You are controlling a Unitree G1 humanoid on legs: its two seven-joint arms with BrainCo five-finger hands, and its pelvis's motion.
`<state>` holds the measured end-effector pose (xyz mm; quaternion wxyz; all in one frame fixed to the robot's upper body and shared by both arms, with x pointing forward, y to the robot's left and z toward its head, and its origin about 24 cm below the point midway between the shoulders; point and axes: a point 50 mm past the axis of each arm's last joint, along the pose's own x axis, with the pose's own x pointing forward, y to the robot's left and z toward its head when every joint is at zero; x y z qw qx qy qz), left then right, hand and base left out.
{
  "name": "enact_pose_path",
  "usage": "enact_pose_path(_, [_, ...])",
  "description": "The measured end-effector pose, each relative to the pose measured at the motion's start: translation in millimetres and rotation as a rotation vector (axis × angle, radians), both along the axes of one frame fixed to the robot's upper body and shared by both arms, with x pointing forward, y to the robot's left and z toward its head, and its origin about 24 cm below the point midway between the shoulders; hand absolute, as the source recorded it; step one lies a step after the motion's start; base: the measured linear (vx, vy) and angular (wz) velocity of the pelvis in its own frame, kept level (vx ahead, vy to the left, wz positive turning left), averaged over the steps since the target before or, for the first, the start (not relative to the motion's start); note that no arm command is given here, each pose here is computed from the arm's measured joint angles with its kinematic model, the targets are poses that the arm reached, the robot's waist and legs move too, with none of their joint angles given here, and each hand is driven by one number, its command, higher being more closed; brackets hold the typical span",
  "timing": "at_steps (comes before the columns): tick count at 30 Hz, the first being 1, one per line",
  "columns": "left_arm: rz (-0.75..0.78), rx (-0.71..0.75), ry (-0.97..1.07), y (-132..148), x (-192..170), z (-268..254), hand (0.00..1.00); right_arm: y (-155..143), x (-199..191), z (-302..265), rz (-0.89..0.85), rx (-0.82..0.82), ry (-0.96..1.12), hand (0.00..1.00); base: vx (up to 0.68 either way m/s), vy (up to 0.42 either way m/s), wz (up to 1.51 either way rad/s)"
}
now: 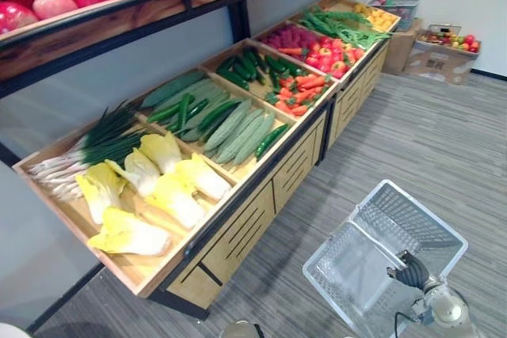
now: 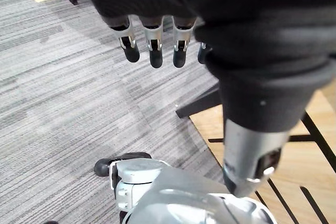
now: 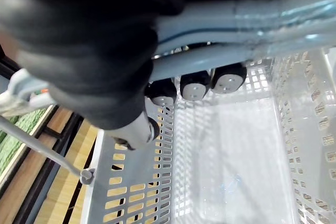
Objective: Pick vegetable in the basket
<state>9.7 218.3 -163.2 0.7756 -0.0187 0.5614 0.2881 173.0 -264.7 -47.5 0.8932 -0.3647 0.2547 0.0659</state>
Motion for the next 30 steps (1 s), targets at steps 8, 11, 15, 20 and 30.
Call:
enact_pose_path(8, [-0.002,-0.002,0.006,-3.0,4.5,-0.8,0.0,1.3,2.3,-0.5,-0.005,0.005,-0.037,1.0,0.05,0.11,0.03])
enact_pose_path(11, [-0.026,0.005,0.004,-0.2,5.8,-0.1,0.0,-4.5,-2.8,-1.4,-0.028,-0.009,-0.029,1.0,0.06,0.09,0.18])
enact_pose_path(15, [-0.027,0.023,-0.015,4.8,11.8,2.0,0.0,-8.8,-5.0,-3.4,-0.058,-0.052,-0.034,1.0,0.13,0.038,0.6])
enact_pose_path(20, [-0.001,0.04,-0.078,16.3,31.1,7.2,0.0,-11.5,-15.7,-18.7,-0.132,-0.025,0.015,1.0,0.16,-0.105,1.19])
enact_pose_path(30, [0.235,-0.017,-0.077,13.5,23.6,3.0,0.0,-54.9,-45.1,-49.3,-0.575,0.045,0.152,1.0,0.15,-0.321,0.96])
